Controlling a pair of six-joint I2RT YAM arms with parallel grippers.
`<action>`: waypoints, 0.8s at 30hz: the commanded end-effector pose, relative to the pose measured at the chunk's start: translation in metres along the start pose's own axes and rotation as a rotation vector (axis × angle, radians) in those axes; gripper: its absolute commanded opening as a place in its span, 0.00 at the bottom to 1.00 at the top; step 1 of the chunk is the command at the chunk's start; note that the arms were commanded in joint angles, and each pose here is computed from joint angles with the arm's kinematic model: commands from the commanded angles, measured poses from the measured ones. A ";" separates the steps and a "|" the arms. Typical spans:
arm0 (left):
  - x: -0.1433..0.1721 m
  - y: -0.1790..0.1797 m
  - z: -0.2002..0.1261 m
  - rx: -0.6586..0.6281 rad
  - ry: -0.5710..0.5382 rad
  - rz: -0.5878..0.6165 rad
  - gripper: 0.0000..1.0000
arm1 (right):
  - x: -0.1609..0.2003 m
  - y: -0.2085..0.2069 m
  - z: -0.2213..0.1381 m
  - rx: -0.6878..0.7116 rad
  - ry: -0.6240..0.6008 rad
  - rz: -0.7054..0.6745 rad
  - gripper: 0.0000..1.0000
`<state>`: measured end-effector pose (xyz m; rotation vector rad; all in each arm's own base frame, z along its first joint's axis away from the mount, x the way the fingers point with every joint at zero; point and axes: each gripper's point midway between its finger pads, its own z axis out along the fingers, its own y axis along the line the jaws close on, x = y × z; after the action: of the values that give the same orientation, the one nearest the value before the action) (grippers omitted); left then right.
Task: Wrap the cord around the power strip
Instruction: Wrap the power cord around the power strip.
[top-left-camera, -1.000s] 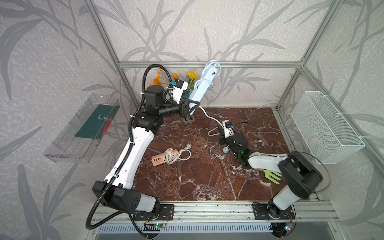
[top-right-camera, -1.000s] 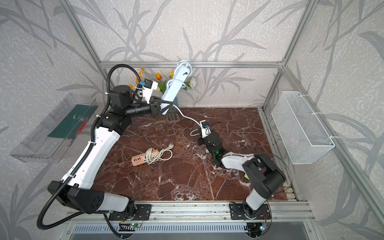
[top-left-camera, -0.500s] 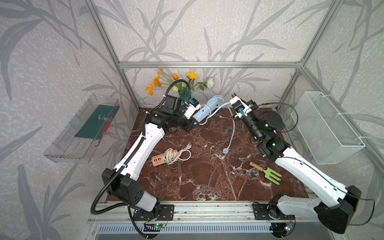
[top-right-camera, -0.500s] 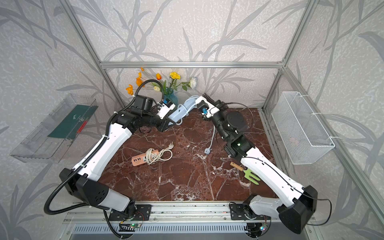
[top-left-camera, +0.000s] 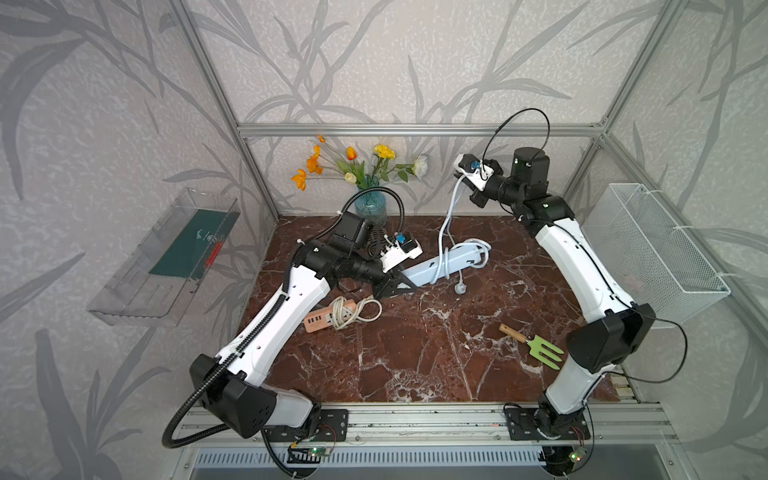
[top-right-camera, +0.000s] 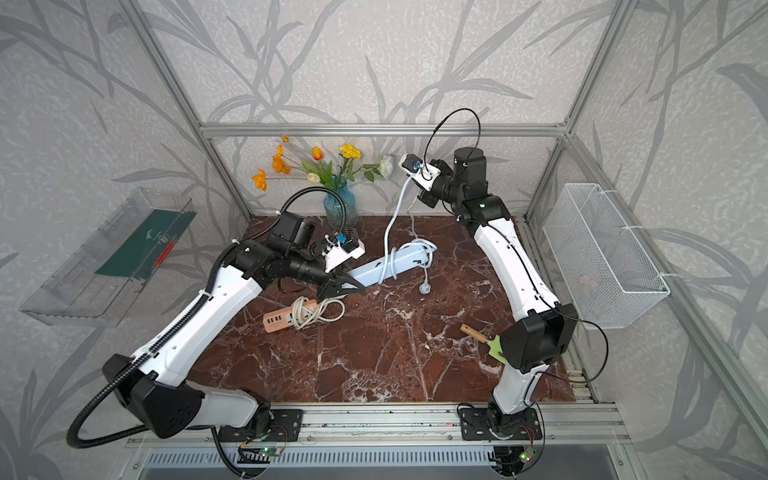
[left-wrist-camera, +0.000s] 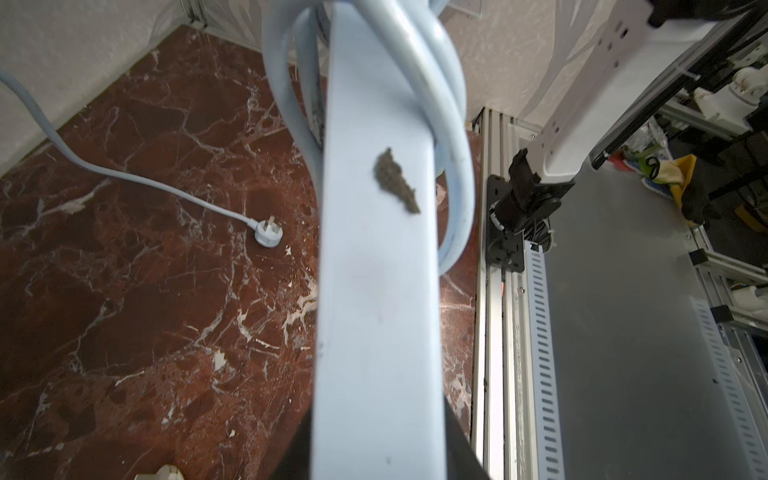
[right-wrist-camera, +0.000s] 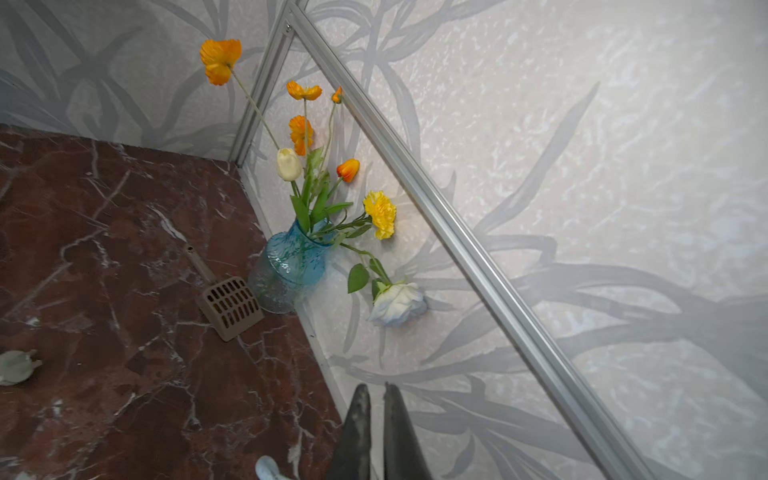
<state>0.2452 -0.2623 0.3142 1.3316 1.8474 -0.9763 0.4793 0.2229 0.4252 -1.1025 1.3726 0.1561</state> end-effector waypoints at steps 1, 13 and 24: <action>-0.060 -0.012 -0.038 0.012 -0.280 0.116 0.00 | 0.028 0.033 0.012 -0.126 -0.022 0.271 0.00; -0.164 0.002 -0.081 -0.085 -0.561 0.183 0.00 | 0.102 0.089 0.054 0.116 -0.144 0.641 0.13; -0.178 -0.019 -0.070 -0.056 -0.521 0.221 0.00 | 0.114 0.111 0.114 0.197 -0.178 0.713 0.25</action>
<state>0.2747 -0.2947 0.4767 1.0787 1.3933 -1.0726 0.5019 0.3066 0.2199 -0.4736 1.6126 0.6017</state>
